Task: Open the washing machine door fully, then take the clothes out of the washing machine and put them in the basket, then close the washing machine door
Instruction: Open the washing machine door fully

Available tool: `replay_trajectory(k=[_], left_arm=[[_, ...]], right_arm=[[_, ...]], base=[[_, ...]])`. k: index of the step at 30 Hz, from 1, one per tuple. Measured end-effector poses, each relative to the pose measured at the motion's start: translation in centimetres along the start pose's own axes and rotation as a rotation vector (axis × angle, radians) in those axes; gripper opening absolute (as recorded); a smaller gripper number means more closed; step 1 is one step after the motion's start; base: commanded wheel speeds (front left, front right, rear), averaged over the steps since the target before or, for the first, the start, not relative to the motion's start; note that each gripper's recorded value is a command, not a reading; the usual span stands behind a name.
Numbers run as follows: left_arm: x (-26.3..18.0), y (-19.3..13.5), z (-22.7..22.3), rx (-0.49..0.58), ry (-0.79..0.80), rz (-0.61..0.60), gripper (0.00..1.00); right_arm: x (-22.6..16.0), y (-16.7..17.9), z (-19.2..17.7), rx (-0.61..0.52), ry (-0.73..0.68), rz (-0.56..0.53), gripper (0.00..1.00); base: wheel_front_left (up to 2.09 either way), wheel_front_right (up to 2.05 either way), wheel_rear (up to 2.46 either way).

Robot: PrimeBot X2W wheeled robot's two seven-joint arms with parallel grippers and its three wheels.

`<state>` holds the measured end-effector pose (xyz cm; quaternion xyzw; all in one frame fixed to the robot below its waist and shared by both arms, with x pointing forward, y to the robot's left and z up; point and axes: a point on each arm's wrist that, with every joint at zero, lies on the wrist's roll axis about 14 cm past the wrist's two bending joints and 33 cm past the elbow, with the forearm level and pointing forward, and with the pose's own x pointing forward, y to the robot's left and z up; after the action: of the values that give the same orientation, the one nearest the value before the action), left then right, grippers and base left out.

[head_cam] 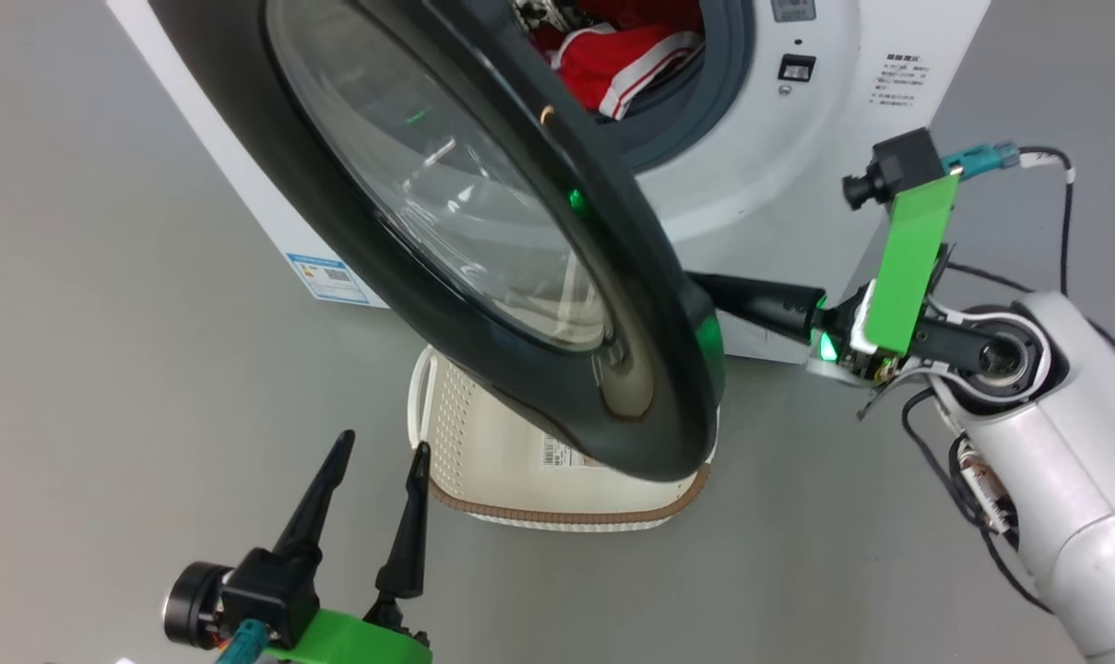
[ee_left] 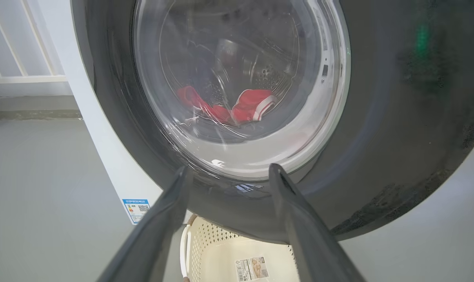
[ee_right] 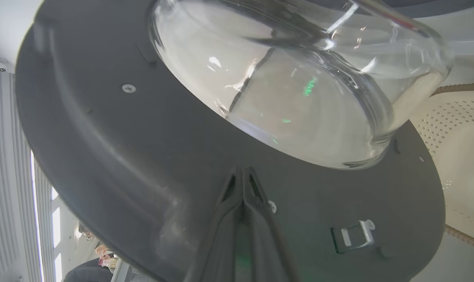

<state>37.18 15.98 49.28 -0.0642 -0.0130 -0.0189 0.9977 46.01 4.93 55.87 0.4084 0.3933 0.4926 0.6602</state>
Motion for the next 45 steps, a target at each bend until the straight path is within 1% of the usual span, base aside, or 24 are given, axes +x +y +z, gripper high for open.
replay_trajectory(k=[12,25,31,38,45], left_arm=[[-1.8,1.9,0.8,0.009,-0.016,0.066,1.0],[-4.5,5.1,1.5,0.024,-0.03,0.181,1.0],[-6.5,6.6,1.6,0.029,-0.032,0.242,1.0],[-8.0,8.4,2.3,0.04,-0.049,0.31,1.0],[-9.4,9.7,2.8,0.046,-0.062,0.364,1.0]], right_arm=[[2.5,1.7,-4.5,-0.004,0.097,0.067,0.0],[5.2,3.5,-8.5,-0.004,0.217,0.131,0.0],[6.8,4.6,-10.7,-0.002,0.286,0.168,0.0],[8.4,6.1,-12.8,-0.032,0.37,0.205,0.0],[9.5,7.3,-15.1,-0.032,0.44,0.239,0.0]], base=[[0.0,0.0,0.0],[0.0,0.0,0.0],[0.0,0.0,0.0],[0.0,0.0,0.0],[0.0,0.0,0.0]])
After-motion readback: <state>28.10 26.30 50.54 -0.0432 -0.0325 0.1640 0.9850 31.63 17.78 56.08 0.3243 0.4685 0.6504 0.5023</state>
